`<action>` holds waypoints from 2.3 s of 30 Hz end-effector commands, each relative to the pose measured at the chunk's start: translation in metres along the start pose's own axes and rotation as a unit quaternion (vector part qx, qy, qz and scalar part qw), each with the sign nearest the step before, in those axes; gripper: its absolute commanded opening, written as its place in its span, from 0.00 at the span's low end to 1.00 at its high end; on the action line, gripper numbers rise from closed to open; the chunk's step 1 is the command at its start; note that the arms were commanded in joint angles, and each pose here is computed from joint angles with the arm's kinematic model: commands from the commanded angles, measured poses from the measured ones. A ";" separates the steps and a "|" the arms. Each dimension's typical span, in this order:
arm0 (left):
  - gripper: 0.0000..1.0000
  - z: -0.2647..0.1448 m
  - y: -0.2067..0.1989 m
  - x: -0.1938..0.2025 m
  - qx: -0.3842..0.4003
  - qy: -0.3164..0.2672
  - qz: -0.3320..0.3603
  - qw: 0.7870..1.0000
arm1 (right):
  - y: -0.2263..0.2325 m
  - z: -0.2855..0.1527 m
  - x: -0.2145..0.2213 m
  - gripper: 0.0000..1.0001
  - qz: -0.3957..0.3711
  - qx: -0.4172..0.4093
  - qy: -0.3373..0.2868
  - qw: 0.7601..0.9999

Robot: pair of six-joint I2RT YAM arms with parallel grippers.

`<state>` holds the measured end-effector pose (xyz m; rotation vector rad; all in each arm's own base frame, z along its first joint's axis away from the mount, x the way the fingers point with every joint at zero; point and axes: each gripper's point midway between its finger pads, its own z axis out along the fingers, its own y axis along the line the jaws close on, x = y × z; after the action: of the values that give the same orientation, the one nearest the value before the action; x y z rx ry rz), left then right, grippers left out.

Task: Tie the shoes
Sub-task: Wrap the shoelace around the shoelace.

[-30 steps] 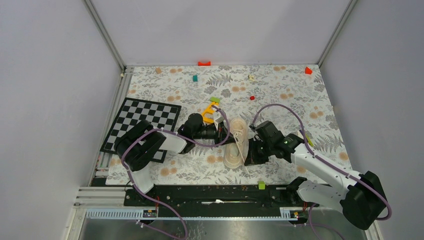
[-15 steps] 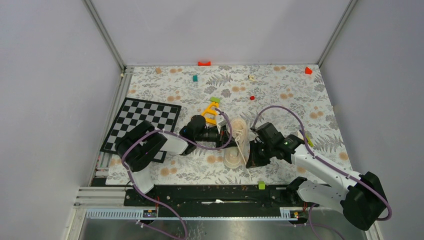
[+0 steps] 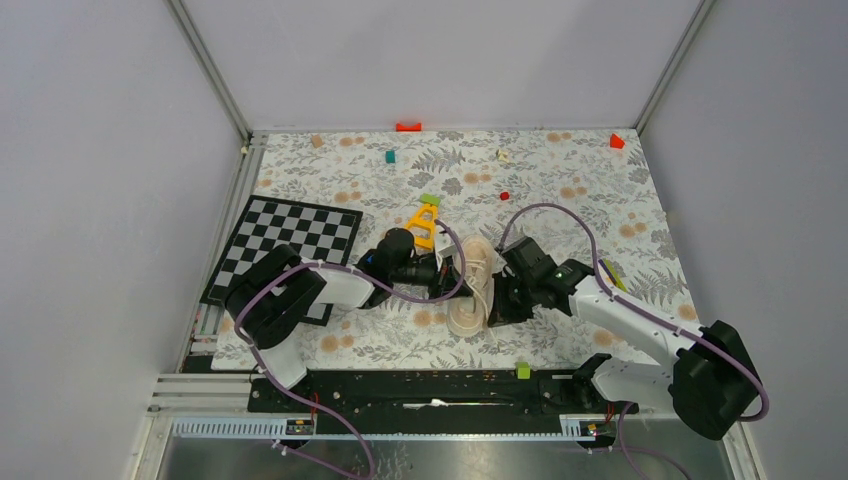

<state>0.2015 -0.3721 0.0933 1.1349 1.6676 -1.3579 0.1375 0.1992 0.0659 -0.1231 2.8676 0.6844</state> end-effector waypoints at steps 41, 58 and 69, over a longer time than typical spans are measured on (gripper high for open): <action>0.00 0.000 -0.011 -0.032 0.065 0.039 0.070 0.995 | 0.004 -0.039 -0.052 0.42 -0.091 0.040 -0.111 0.989; 0.00 -0.010 -0.001 -0.018 0.060 0.111 0.088 0.988 | 0.034 -0.035 -0.108 0.37 -0.096 -0.088 -0.237 0.963; 0.00 -0.003 0.006 -0.030 0.040 0.074 0.084 0.993 | 0.031 -0.022 -0.100 0.39 -0.104 -0.096 -0.216 0.966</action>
<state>0.2084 -0.3656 0.1044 1.4702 1.6653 -1.2636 0.2260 0.2198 0.1163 -0.2432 2.3722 0.8116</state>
